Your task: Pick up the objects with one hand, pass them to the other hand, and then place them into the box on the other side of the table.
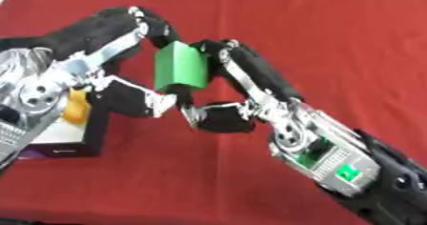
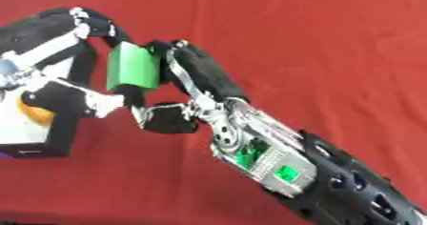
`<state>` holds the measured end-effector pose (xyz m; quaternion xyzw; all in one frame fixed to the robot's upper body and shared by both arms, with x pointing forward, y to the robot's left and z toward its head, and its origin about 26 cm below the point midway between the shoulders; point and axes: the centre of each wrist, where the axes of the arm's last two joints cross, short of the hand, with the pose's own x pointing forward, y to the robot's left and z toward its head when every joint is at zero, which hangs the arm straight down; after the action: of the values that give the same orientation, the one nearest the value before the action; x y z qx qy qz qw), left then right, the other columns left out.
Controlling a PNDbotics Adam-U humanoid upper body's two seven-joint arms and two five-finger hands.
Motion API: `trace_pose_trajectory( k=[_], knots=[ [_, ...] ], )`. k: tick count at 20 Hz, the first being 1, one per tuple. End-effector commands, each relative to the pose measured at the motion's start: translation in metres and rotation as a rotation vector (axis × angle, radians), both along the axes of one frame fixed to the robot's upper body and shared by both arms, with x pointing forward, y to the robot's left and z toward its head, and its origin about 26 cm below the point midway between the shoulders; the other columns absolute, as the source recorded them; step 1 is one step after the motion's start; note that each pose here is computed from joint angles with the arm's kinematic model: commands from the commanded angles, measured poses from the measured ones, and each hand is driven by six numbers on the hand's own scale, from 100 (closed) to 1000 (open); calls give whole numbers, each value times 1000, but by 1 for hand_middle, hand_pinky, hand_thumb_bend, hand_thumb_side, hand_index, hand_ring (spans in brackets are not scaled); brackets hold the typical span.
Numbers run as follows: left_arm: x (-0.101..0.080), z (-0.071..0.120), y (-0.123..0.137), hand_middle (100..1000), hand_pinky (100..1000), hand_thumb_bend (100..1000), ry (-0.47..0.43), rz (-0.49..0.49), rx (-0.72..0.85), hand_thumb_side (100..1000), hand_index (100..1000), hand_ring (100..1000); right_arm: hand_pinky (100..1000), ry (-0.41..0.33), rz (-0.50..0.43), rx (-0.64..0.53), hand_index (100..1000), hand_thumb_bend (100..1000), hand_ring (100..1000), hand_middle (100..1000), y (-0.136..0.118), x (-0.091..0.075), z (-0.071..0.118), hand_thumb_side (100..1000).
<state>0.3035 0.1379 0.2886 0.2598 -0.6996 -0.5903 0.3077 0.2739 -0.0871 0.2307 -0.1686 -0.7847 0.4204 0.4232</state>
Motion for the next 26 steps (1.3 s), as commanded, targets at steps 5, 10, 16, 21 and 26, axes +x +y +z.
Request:
trace_pose_trajectory(
  k=[5,10,16,21,26],
  knots=[
    [0,9,10,416,801,100,-30,27,-4,172,448,621,721,-11,4,31,669,100,676,560,1,-5,4,367],
    [1,8,14,373,775,100,-22,29,6,204,393,585,766,-38,-8,-34,762,100,754,644,0,-5,3,449],
    [6,5,20,347,759,100,-10,49,13,190,335,565,812,-70,28,-141,866,100,803,694,-2,-4,3,306],
    [10,1,25,316,745,100,-5,60,14,218,292,544,820,-80,40,-191,882,100,804,687,-3,-3,4,111],
    [17,-6,30,260,720,100,-7,72,19,215,263,510,823,-76,55,-202,883,135,801,681,-4,-3,5,100]
  ],
)
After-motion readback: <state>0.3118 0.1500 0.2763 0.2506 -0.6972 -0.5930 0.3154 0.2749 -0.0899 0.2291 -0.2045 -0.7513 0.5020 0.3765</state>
